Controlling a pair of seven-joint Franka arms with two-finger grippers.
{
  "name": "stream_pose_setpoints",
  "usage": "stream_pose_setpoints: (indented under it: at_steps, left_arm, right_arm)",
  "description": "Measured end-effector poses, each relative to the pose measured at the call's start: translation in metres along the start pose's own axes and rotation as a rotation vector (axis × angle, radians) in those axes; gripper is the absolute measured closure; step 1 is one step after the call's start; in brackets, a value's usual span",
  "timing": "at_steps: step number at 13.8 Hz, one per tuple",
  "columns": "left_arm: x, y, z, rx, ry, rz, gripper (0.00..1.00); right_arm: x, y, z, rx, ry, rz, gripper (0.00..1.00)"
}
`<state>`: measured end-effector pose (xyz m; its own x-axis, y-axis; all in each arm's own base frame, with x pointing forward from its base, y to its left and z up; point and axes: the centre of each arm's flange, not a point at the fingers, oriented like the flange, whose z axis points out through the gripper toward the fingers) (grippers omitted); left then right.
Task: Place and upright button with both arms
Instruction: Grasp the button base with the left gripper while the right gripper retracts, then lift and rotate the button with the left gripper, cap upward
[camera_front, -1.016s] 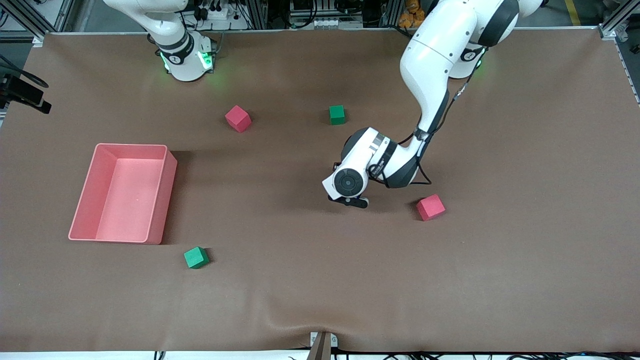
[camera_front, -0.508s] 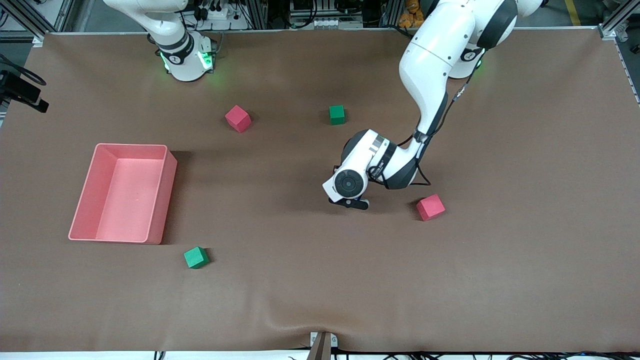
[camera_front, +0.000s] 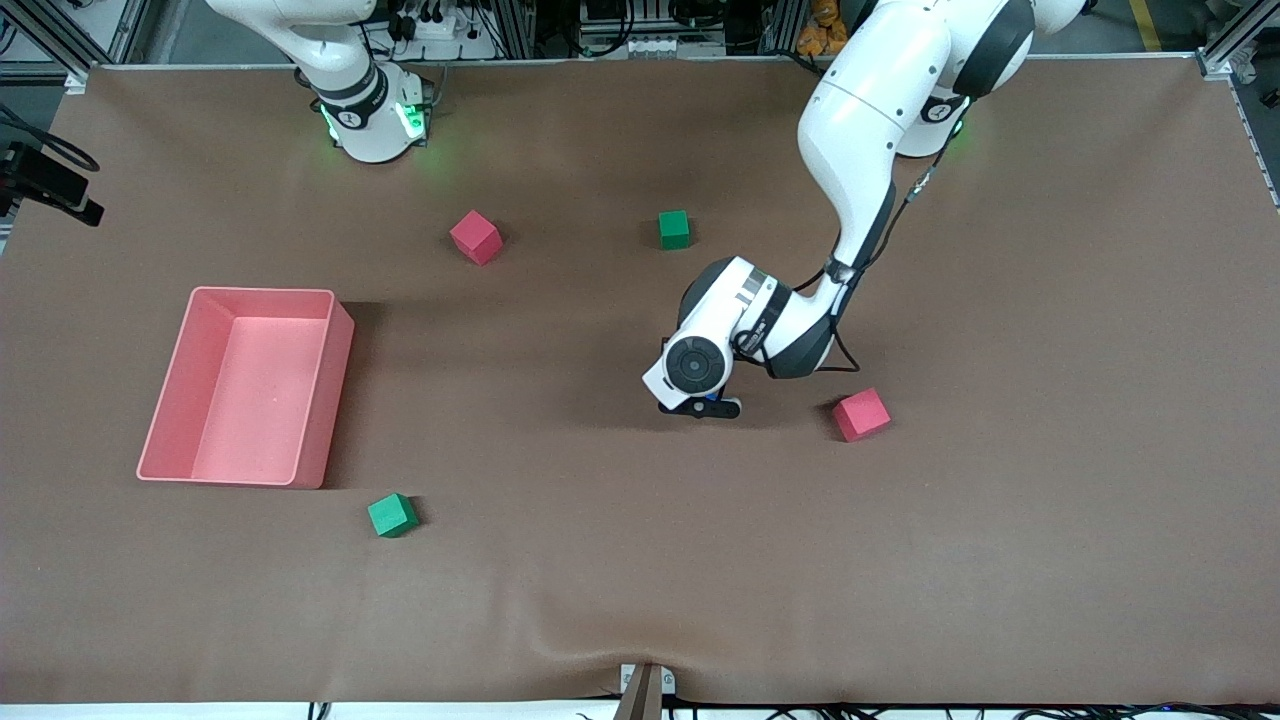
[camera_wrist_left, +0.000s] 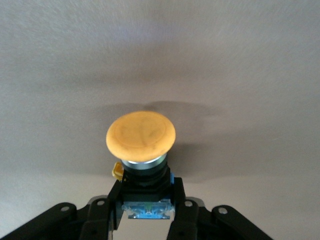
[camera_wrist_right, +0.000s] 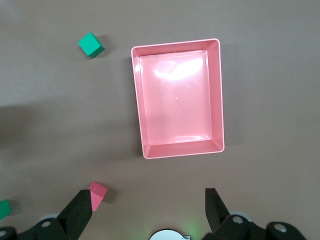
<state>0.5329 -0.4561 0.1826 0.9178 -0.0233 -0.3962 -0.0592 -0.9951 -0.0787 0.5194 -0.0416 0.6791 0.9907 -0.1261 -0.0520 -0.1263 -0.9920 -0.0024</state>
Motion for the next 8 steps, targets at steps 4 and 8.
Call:
stream_pose_setpoints:
  at_steps: [4,8]
  left_arm:
    - [0.005,0.005,-0.032,-0.057,0.081,-0.083,0.59]
    - [0.024,-0.009,-0.067,-0.140,0.216,-0.188,0.59]
  right_arm:
    - [0.000,0.000,0.000,0.000,0.000,0.000,0.00]
    - [0.000,0.000,0.000,0.000,0.000,0.000,0.00]
